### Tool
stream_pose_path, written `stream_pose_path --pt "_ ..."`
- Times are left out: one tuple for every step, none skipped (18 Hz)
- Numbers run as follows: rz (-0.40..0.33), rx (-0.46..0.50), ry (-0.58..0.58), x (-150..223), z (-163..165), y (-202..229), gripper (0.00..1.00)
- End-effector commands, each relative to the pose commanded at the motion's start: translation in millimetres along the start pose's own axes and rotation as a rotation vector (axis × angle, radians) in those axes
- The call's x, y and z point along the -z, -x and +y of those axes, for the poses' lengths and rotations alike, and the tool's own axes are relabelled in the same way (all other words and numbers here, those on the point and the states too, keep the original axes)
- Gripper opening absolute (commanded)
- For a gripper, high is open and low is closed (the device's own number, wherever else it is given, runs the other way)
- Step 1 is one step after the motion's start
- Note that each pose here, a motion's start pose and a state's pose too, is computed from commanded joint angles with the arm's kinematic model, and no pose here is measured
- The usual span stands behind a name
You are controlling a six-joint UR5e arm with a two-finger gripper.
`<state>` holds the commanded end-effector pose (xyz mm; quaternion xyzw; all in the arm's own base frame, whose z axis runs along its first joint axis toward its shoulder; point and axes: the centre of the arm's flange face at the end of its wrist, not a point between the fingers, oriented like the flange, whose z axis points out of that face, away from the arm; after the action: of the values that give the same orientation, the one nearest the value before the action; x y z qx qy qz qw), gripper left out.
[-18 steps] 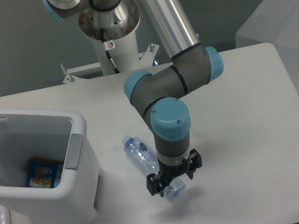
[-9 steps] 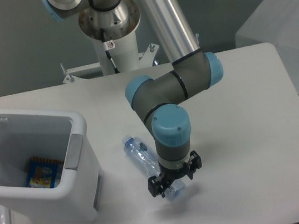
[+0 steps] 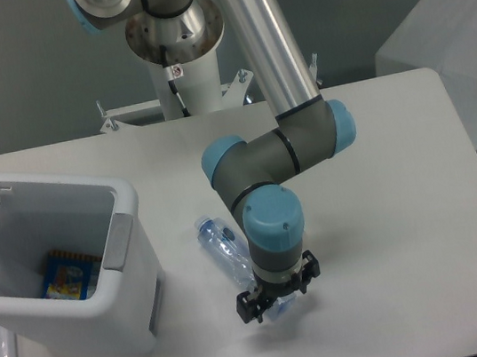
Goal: Place the trash in the trash can
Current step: 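Rotate the gripper to align with the bottle's cap end, then close the gripper on the bottle's cap end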
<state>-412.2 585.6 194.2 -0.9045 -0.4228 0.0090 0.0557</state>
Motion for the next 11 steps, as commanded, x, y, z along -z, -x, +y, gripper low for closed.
stream_pose_path --pt "-0.003 0.000 0.003 -2 0 0 1.00" --pt "-0.007 0.000 0.009 -6 1 0 1.00" --pt "-0.013 0.002 0.013 -10 1 0 1.00" --pt "-0.015 0.005 0.014 -10 1 1 1.00" --pt "-0.015 0.003 0.014 -10 2 0 1.00" --pt "-0.016 0.000 0.016 -11 2 -2 1.00" --pt "-0.016 0.000 0.016 -11 3 -2 1.00" --pt "-0.019 0.000 0.019 -13 3 -2 1.00" --pt "-0.027 -0.001 0.021 -15 3 -2 1.00" --pt "-0.033 0.000 0.024 -17 3 -2 0.99" --pt "-0.035 -0.001 0.024 -17 4 -2 0.97"
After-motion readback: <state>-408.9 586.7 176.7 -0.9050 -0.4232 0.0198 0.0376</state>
